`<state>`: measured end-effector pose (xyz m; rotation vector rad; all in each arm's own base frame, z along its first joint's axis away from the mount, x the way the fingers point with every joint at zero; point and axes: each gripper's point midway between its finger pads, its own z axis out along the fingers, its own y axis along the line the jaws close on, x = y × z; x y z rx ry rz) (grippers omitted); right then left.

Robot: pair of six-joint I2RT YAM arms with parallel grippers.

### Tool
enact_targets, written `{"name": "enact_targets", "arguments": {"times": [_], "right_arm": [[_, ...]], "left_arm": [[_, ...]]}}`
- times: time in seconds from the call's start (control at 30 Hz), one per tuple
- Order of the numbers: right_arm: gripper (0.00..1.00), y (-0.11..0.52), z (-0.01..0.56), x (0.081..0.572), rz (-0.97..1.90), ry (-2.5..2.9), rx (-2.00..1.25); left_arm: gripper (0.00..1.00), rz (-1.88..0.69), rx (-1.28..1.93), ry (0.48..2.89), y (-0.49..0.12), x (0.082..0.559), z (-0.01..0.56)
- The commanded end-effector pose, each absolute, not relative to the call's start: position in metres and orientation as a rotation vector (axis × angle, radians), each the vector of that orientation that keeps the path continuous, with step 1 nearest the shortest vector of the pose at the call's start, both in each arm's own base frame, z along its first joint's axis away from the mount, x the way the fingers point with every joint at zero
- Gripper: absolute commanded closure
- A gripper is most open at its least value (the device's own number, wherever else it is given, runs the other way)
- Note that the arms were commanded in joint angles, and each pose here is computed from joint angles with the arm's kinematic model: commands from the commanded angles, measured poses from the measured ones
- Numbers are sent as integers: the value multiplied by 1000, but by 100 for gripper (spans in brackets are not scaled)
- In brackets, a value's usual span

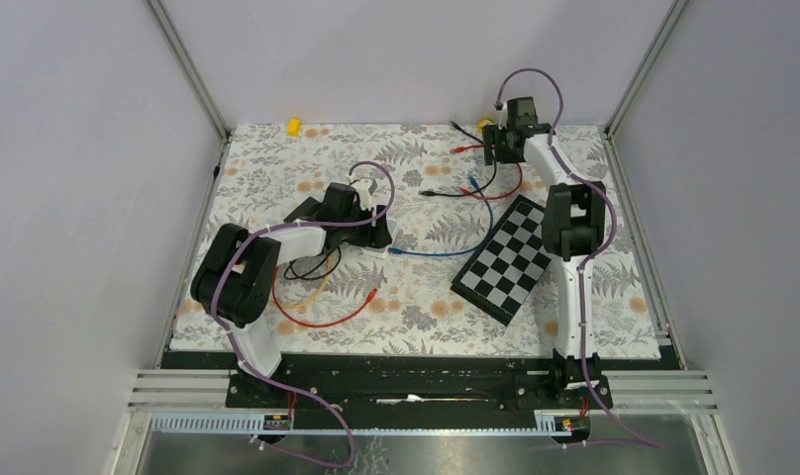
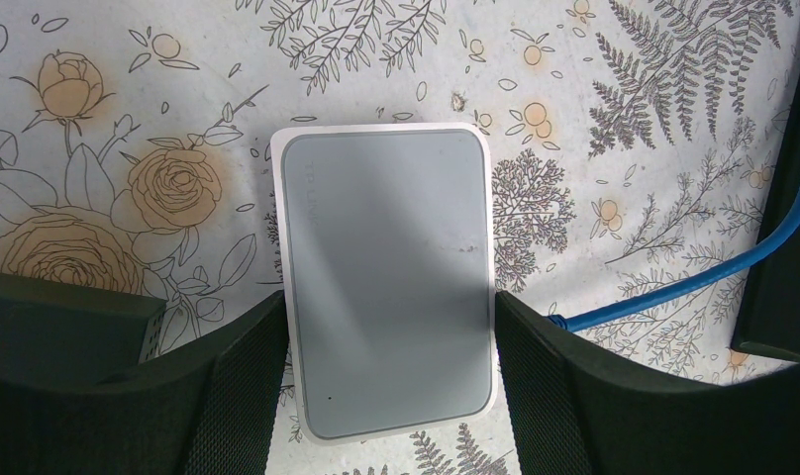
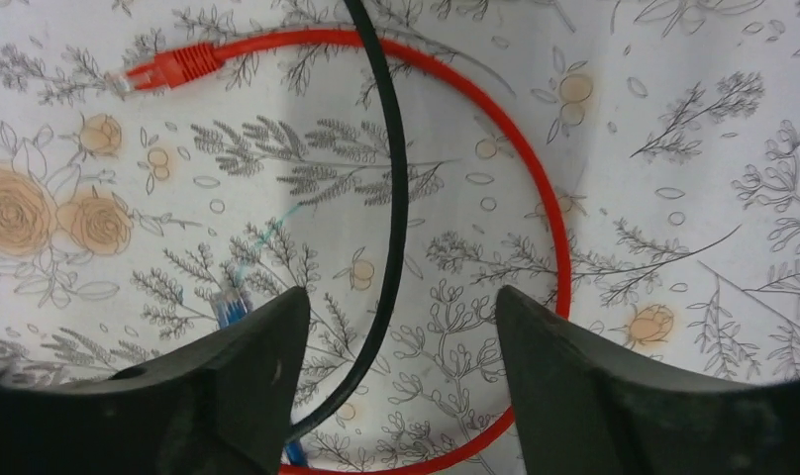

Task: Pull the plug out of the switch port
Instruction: Place the connector at the corner of the board, then pull the connector from the switch port.

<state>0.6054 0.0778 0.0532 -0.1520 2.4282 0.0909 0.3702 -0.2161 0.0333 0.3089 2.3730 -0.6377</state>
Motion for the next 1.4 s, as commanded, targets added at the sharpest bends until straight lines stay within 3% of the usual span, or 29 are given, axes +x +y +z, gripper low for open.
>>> {"name": "enact_targets", "arguments": {"times": [0.0, 0.23, 0.4, 0.73, 0.97, 1.13, 1.3, 1.37], "right_arm": [[20, 79, 112, 597, 138, 2329, -190], [17, 88, 147, 561, 208, 2264, -268], [17, 113, 163, 521, 417, 2253, -324], [16, 152, 144, 459, 795, 2323, -300], [16, 156, 134, 446, 840, 2343, -353], [15, 161, 132, 437, 888, 2330, -410], [16, 166, 127, 430, 945, 2329, -432], [15, 168, 124, 430, 960, 2329, -430]], "left_arm": [[100, -662, 310, 2407, -217, 368, 28], [100, -684, 311, 2405, -220, 367, 30], [100, -694, 309, 2409, -224, 367, 30], [80, -669, 323, 2400, -245, 380, 28], [60, -665, 295, 2379, -261, 399, 36], [26, -659, 322, 2335, -263, 403, 53], [3, -662, 404, 2305, -260, 393, 66], [1, -668, 442, 2282, -259, 388, 73]]}}
